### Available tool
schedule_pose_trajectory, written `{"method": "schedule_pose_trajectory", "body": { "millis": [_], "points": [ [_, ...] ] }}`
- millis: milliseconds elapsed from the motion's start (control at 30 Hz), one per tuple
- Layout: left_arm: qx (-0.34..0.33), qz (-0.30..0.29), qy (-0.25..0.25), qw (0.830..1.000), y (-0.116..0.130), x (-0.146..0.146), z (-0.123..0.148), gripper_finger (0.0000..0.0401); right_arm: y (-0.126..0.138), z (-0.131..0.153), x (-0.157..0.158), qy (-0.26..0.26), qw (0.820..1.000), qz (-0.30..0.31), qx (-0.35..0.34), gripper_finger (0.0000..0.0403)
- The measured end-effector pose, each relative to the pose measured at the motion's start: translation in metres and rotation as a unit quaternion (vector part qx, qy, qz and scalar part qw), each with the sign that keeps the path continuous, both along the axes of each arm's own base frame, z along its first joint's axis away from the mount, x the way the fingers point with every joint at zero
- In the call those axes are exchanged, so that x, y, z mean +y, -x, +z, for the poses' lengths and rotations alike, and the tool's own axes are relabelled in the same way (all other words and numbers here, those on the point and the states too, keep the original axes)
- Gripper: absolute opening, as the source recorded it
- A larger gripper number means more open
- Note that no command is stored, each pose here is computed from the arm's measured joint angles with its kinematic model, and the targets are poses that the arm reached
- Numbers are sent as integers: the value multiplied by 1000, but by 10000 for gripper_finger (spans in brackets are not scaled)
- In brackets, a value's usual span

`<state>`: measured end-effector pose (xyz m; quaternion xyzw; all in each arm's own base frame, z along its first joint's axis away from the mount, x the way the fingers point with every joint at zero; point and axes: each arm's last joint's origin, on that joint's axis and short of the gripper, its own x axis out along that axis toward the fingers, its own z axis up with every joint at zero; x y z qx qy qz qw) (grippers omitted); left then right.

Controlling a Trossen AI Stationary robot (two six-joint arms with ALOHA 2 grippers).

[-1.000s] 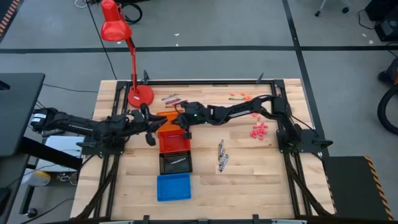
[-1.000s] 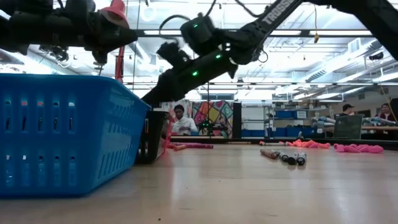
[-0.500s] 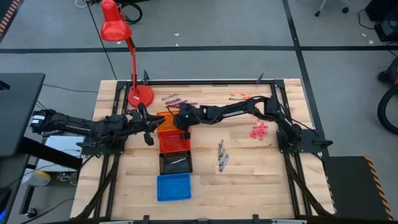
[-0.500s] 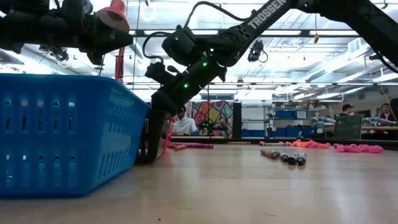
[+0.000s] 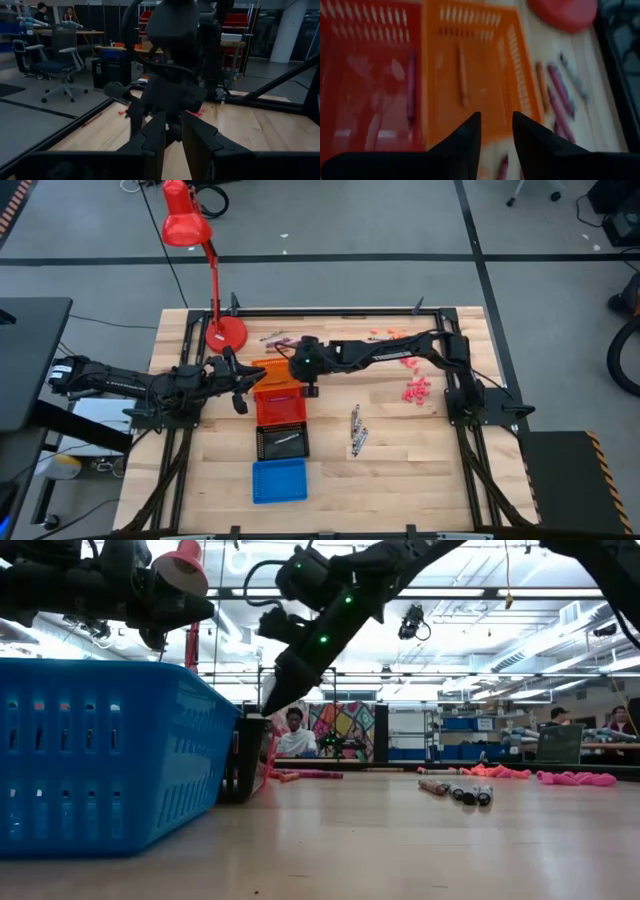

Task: Sort crayons
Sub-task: Put the orange crayon into the orange basket

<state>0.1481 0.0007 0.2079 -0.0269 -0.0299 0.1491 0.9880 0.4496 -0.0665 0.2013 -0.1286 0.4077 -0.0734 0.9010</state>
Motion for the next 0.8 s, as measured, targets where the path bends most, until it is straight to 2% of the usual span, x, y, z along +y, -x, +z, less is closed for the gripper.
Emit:
{"method": "schedule_pose_trajectory", "body": {
  "millis": [267, 433, 600, 800],
  "points": [
    [5, -1, 15, 1000, 0, 0, -2, 71, 33, -19, 3, -1, 999, -28, 32, 114],
    [4, 0, 15, 1000, 0, 0, -2, 71, 47, -39, 1, -39, 998, 33, 30, 114],
    [1, 1, 18, 1000, 0, 0, -1, 71, 49, -58, -10, -53, 998, 35, 8, 114],
    [8, 4, 19, 1000, -1, 1, -3, 71, 41, -62, -15, -53, 998, 34, -32, 114]
  ]
}}
